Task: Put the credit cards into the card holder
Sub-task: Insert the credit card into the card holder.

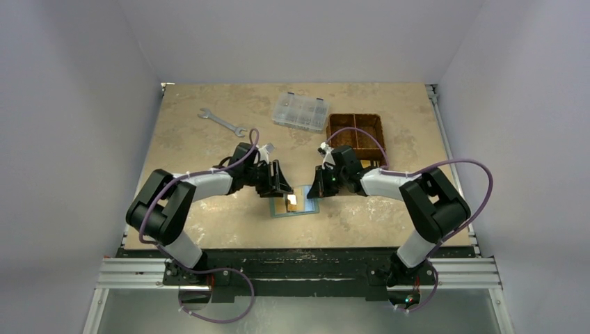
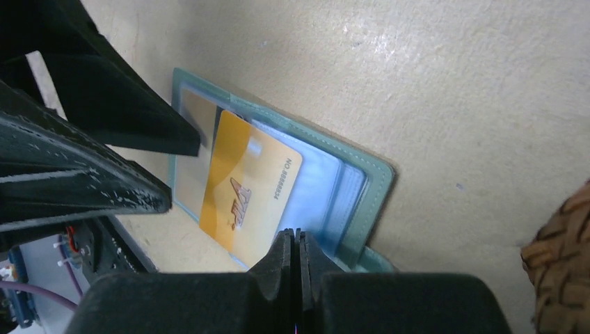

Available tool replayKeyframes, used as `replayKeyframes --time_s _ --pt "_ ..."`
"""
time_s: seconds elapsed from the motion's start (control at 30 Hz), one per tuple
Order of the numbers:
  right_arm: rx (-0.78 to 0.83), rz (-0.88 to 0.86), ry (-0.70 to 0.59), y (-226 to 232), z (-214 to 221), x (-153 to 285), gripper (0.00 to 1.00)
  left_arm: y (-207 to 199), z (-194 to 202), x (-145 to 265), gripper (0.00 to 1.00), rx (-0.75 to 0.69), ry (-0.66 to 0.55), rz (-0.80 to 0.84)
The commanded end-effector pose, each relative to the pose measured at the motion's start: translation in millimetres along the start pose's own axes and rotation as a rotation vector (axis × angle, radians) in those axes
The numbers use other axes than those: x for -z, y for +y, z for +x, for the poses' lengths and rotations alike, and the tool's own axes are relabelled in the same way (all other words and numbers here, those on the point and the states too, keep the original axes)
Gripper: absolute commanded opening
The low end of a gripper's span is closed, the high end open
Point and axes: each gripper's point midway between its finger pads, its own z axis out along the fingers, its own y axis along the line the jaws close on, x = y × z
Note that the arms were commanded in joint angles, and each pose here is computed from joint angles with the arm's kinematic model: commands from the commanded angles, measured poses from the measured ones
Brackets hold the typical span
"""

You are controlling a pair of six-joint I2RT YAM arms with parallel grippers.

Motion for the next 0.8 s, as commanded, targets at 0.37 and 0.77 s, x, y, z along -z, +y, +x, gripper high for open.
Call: replayKeyframes --time_s 0.37,0.77 --pt "0.013 0.091 -0.011 -9 -2 15 0.13 -8 5 -2 0.56 -0.071 0.016 -0.073" --pt "-0.016 0.016 -0.012 1 0 9 0.15 -56 15 -39 0.55 -0.101 0.046 0.064"
